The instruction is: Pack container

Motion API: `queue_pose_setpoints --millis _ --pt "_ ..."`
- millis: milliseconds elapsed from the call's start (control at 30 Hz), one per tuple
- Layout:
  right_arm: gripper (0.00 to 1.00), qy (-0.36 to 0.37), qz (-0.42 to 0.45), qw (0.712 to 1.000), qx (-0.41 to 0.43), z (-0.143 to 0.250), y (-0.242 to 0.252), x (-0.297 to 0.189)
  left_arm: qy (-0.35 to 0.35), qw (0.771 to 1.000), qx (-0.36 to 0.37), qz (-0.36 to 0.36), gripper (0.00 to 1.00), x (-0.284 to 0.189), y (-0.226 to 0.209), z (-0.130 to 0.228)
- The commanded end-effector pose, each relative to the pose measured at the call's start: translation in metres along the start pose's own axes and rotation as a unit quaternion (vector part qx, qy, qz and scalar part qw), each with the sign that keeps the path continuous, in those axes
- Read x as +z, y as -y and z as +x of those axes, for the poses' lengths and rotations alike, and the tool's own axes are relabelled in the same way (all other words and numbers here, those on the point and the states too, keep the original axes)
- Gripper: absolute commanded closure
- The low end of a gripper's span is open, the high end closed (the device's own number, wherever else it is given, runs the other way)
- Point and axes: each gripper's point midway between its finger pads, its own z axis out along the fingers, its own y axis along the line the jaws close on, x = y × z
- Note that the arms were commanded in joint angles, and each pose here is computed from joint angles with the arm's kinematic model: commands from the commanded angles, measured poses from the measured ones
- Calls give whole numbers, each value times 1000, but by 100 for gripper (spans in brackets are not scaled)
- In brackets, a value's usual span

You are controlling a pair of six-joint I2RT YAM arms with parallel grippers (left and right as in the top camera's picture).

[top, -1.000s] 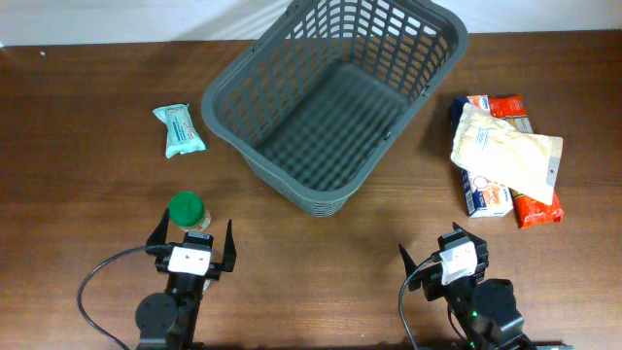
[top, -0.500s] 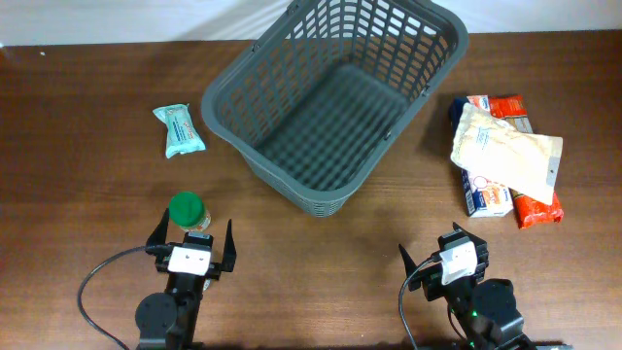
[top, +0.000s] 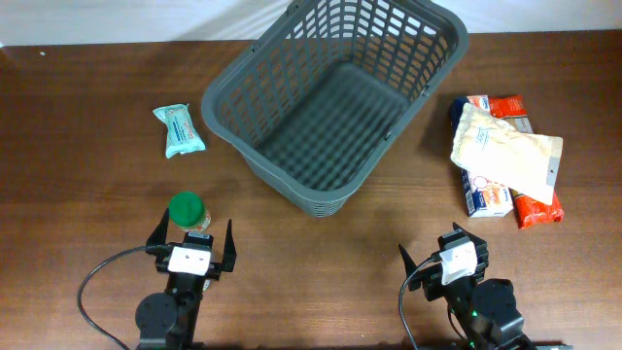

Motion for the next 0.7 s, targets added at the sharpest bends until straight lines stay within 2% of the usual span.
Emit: queue_pose_setpoints --millis 0,100,167,267,333,433,633,667 --pt "1 3 4 1000 1 1 2 1 -1 1000 -3 -5 1 0 -1 2" --pt "1 10 -22 999 32 -3 -7 0 -1 1000 -3 -5 1 0 -1 2" --pt "1 27 -38 990 133 -13 -11 0 -1 1000 -3 -5 1 0 -1 2" --pt "1 15 -74 936 344 -17 -21 -2 0 1000 -3 -5 1 0 -1 2" --pt "1 -8 -79 910 407 -9 -25 -2 -1 1000 -3 -5 1 0 -1 2" --pt "1 2 -81 905 419 -15 -24 -2 -1 1000 -3 -5 1 0 -1 2" --pt "1 28 -174 896 409 -44 -48 -12 -1 1000 -3 -5 1 0 -1 2" --pt "6 27 -181 895 407 -47 -50 -14 -1 1000 -3 -5 1 0 -1 2"
